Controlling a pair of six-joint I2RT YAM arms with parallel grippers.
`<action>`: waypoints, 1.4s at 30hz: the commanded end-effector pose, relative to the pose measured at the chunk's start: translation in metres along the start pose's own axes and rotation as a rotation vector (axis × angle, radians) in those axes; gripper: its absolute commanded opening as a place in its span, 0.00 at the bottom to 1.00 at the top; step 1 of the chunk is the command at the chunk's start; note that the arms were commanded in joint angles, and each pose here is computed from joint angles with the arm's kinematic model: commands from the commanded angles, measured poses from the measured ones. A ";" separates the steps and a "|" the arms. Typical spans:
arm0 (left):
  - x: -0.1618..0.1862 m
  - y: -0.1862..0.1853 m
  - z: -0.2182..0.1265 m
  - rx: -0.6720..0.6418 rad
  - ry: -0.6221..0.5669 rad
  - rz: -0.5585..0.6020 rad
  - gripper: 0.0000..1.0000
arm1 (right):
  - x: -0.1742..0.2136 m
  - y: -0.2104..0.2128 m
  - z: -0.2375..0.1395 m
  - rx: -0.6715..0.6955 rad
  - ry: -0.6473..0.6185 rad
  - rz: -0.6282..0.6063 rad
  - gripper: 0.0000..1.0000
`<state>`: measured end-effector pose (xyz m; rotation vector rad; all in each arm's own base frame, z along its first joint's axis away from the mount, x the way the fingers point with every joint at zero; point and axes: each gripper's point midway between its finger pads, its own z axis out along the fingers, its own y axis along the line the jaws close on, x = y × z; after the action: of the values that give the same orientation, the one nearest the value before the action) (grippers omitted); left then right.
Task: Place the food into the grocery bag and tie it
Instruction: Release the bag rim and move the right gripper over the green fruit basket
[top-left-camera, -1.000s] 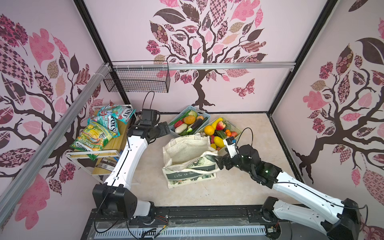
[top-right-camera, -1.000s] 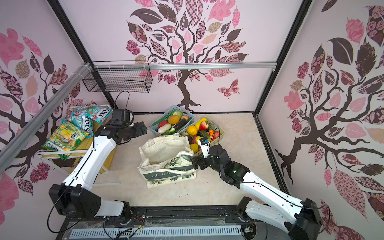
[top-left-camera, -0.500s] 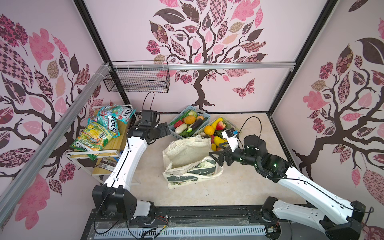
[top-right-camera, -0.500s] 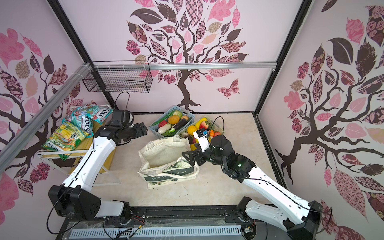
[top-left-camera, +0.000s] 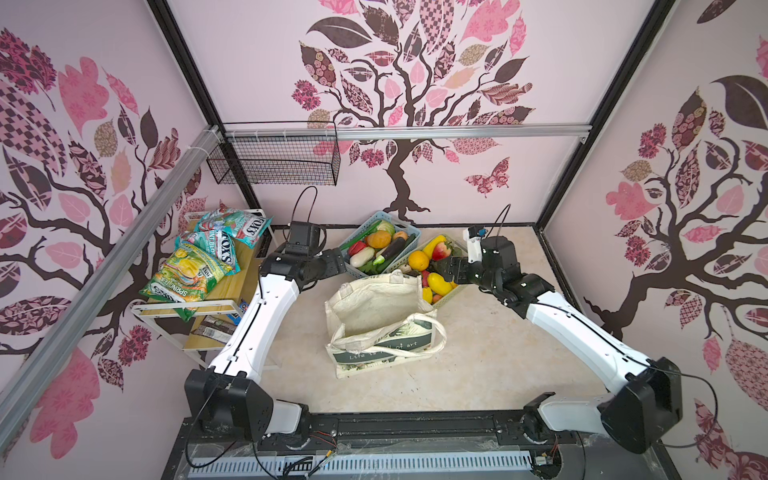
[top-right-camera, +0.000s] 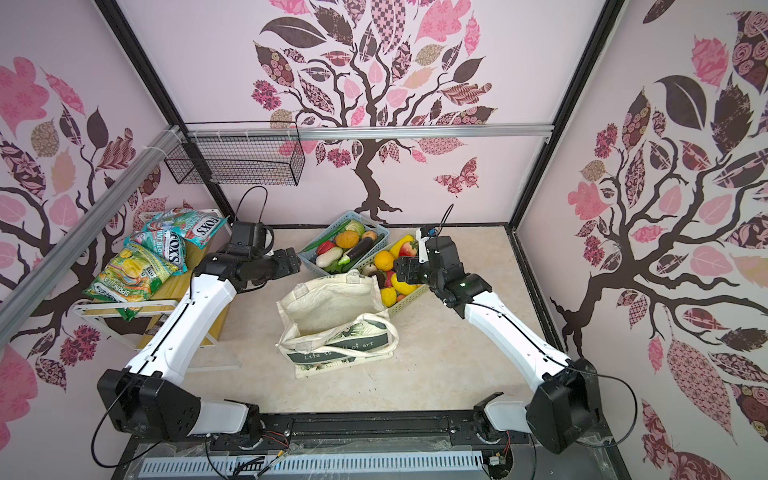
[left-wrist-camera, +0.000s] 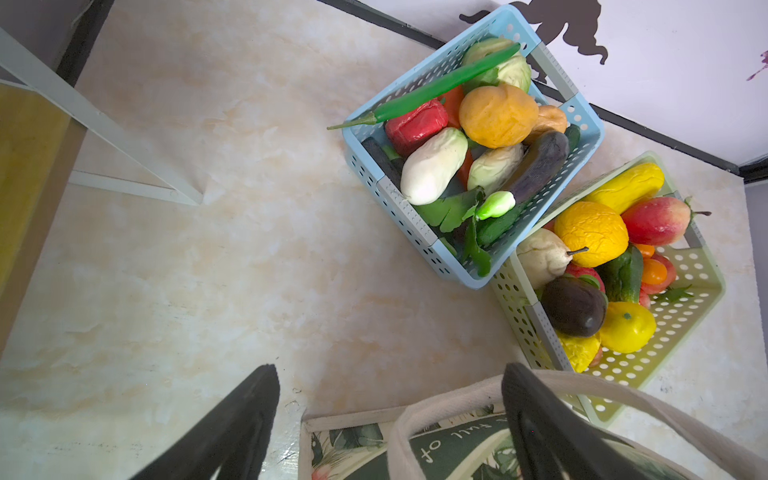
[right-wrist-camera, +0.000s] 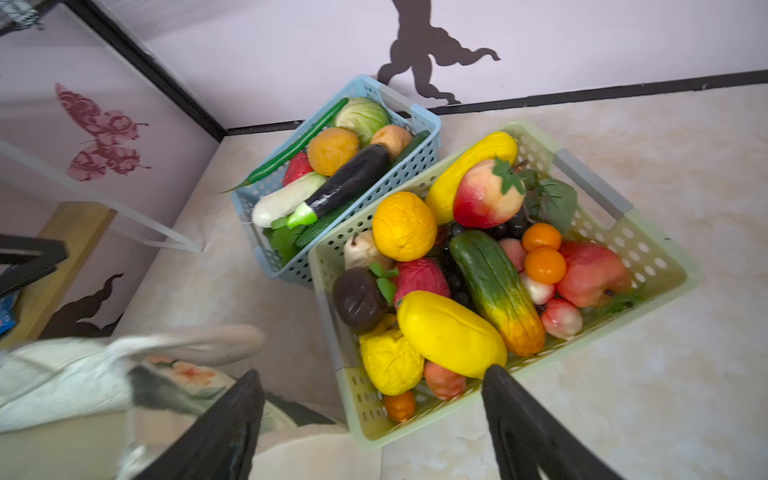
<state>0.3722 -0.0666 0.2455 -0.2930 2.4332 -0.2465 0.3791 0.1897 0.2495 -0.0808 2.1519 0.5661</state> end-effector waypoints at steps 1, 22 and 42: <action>0.007 0.000 -0.001 -0.004 0.002 0.008 0.88 | -0.020 -0.013 0.020 0.041 -0.040 0.041 0.88; 0.005 0.005 -0.005 -0.053 -0.024 0.012 0.88 | -0.018 -0.085 0.127 0.147 0.018 0.162 0.92; 0.004 -0.004 0.001 -0.041 -0.031 0.004 0.88 | -0.021 -0.100 0.169 0.094 0.031 0.251 0.92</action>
<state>0.3679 -0.0687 0.2492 -0.3072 2.4067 -0.1880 0.5329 0.1627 0.1533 0.2315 2.2234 0.5689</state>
